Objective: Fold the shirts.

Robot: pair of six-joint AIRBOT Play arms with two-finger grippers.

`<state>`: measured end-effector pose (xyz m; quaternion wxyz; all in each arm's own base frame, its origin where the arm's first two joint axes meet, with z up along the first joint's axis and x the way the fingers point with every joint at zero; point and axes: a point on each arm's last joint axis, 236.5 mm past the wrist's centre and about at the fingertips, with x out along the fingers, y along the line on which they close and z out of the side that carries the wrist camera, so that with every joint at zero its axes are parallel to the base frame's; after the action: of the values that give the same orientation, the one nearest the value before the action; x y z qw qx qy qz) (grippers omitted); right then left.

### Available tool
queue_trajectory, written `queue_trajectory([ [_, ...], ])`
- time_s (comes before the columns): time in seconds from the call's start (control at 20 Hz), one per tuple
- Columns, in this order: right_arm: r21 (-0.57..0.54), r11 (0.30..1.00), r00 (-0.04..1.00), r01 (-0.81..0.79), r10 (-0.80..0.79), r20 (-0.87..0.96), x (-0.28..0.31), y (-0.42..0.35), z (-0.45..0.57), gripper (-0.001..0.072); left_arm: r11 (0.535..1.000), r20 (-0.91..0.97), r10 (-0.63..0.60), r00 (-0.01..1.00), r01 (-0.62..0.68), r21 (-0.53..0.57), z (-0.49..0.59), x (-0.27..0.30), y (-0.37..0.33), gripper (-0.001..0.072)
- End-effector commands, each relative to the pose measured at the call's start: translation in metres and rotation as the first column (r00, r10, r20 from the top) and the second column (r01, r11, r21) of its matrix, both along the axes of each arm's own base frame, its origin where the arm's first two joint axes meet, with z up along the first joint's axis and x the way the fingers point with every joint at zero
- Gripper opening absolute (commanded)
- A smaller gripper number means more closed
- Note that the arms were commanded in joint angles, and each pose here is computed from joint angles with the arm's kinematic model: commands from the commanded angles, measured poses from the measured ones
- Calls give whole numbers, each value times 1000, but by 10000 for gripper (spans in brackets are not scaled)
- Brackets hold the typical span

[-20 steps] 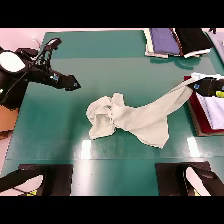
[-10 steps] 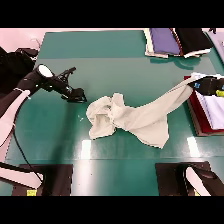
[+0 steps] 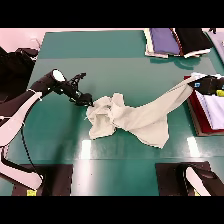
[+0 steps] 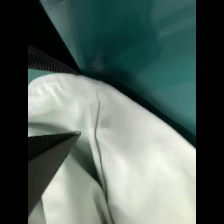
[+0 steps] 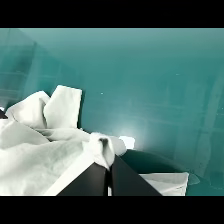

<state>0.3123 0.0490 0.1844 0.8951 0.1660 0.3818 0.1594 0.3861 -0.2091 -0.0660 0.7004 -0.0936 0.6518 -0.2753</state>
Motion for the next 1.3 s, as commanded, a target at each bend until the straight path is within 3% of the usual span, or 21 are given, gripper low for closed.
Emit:
queue_trajectory([
  [0.0, 1, 1000, 1000, 0, 0, -1, 0, 0, 0, 16, 997, 11, -59, 998, 58, 42, -6, -9, -11, 434],
  [0.05, 1, 1000, 1000, 0, 0, -1, 0, 0, 0, 16, 997, 10, -58, 998, 57, 45, -6, -9, -11, 433],
  [0.1, 1, 1000, 1000, 0, 0, 0, 0, 0, 0, 16, 999, -7, -28, 1000, 29, 45, -6, -9, -11, 385],
  [0.15, 1, 1000, 1000, 1, -1, 0, 0, 0, 0, 16, 999, -21, -7, 1000, 8, 44, -6, -10, -10, 181],
  [0.2, 2, 1000, 1000, 2, -2, 3, 0, 0, 1, 16, 999, -23, -2, 1000, 3, 40, -3, -10, -10, 25],
  [0.35, -18, 1000, 997, 12, -11, 73, 6, -3, 26, 16, 1000, 76, -15, 997, 14, 12, 43, 3, -15, 27],
  [0.5, -74, 997, 972, 15, 2, 234, 8, -4, 91, 16, 1000, 403, -10, 915, 18, -15, 175, 32, -11, 27],
  [0.7, -168, 985, 876, 49, 38, 481, -14, 1, 200, 16, 997, 849, 79, 523, -42, -67, 420, -3, 31, 27],
  [0.9, -229, 970, 794, 83, 75, 604, -39, 6, 266, 16, 973, 969, 225, 100, -80, -218, 584, -115, 87, 26],
  [1.1, -281, 950, 797, 136, 64, 601, -45, -5, 291, 16, 946, 951, 279, -131, -135, -296, 645, -188, 135, 25],
  [1.25, -279, 950, 779, 142, 66, 623, -43, -5, 307, 15, 939, 939, 281, -196, -146, -311, 658, -198, 144, 25],
])
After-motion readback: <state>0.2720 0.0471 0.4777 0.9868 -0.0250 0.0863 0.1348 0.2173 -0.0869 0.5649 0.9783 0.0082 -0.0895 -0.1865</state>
